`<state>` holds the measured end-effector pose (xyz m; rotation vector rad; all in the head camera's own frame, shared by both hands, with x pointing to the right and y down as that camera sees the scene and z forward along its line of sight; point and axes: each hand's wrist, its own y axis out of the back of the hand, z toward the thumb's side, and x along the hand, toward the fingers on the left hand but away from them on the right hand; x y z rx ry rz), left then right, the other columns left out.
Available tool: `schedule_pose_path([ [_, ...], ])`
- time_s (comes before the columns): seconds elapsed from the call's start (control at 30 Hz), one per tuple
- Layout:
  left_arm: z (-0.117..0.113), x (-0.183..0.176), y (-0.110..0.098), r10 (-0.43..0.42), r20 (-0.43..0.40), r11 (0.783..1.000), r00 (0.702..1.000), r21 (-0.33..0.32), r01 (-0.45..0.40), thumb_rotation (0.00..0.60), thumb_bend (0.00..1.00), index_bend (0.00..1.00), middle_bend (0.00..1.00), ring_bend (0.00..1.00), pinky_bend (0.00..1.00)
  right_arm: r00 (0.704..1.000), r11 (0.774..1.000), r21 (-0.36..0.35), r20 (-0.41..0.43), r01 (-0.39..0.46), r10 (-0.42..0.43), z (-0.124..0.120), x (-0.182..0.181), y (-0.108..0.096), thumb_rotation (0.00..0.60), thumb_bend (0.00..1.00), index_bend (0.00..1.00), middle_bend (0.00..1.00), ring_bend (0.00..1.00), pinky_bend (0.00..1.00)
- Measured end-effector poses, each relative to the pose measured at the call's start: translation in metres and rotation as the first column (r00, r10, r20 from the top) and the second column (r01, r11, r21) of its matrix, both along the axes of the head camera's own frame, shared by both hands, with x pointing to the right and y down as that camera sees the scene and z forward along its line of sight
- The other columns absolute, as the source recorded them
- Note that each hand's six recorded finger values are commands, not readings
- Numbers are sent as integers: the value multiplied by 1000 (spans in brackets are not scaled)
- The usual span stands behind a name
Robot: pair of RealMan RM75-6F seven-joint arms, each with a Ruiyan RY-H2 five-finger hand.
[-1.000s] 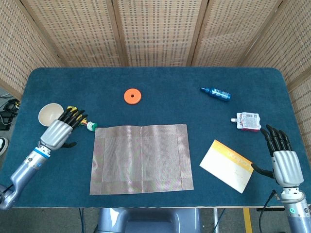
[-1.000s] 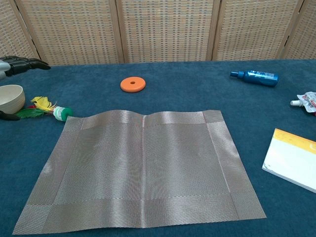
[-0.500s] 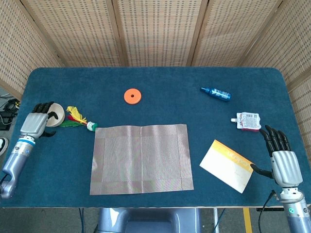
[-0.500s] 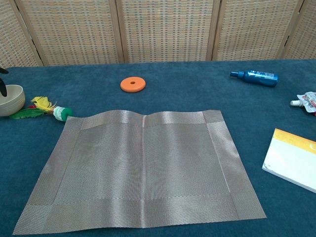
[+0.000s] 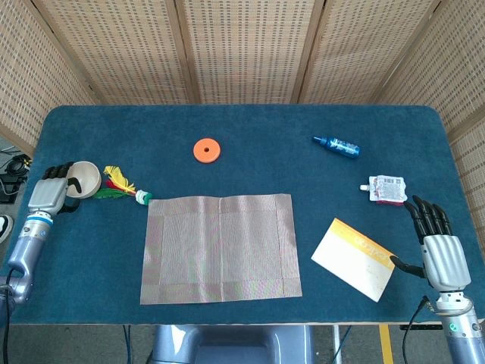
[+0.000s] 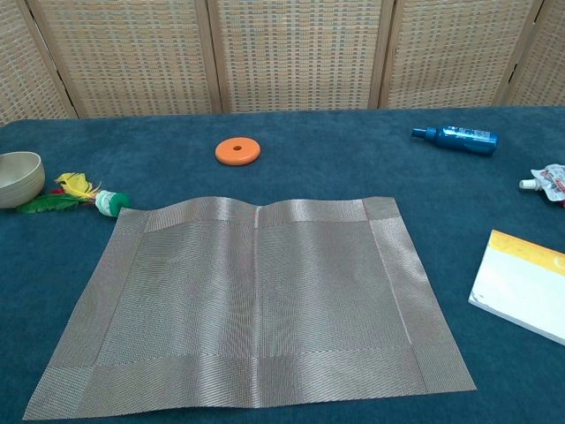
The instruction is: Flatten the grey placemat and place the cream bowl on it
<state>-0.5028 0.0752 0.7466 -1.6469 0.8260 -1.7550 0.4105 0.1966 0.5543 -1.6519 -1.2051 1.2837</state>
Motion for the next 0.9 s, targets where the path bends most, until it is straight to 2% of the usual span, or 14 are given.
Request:
schedule_pose_path([
  [0.33,2,0,-2,-16,-8,1000,1000,7,16,600,427,655,0,0,0,1000,1000,-4,3,-1,1,1,0,0,600,0,43,0,0,0],
  [0.63,-17,4,-15,4,-59,996,998,85,1,600,448,668,0,0,0,1000,1000,-3,11,2,-2,-1,-1,0,600,0,45,0,0,0],
  [0.73,-28,17,-22,63,-93,990,994,133,-50,600,448,667,0,0,0,1000,1000,-3,15,2,-2,-2,-1,0,600,0,45,0,0,0],
  [0.77,-35,29,-24,105,-122,983,987,162,-84,600,449,667,0,0,0,1000,1000,-4,16,2,-2,-2,-1,0,600,0,45,0,0,0],
  [0.9,-47,66,-22,204,-202,967,958,197,-164,600,448,666,0,0,0,1000,1000,-3,18,0,0,-3,-1,0,600,0,46,0,0,0],
])
